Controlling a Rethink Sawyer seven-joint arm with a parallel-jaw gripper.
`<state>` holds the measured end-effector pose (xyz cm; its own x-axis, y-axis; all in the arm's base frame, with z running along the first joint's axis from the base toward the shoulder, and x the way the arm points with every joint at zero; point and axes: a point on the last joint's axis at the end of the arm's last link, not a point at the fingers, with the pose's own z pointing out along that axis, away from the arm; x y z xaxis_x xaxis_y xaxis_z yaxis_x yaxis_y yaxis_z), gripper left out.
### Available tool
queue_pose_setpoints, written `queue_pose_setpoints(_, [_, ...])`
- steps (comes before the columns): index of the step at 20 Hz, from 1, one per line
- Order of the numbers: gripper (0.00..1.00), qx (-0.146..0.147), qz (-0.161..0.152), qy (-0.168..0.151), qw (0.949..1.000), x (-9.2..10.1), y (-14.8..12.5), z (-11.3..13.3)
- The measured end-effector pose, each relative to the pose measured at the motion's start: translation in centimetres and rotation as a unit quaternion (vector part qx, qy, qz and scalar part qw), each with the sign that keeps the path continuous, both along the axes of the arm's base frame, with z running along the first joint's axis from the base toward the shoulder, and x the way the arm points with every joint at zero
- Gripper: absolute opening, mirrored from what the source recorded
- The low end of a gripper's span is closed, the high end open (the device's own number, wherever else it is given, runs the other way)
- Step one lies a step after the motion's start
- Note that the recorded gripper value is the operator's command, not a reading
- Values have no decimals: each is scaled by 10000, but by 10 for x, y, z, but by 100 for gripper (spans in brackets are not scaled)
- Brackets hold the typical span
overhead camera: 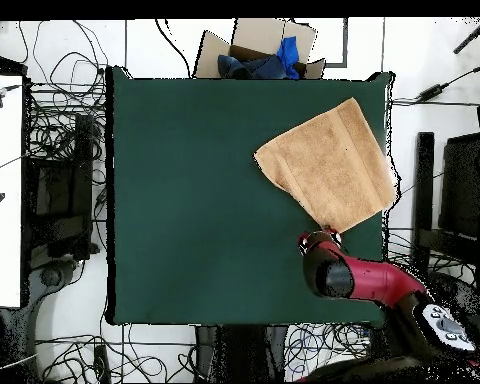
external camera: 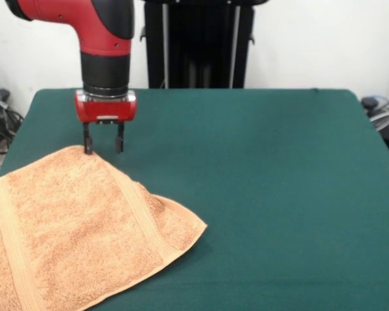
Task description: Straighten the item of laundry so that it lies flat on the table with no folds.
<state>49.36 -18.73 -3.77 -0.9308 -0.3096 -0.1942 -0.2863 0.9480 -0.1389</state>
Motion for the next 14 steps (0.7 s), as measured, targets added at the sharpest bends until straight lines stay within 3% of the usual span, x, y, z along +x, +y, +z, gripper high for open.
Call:
queue_pose_setpoints(6, [100, -38, -163, -38, 9999, -4, -19, 4])
queue_pose_setpoints(14, [100, -80, -156, -84, 9998, -1, -22, 9])
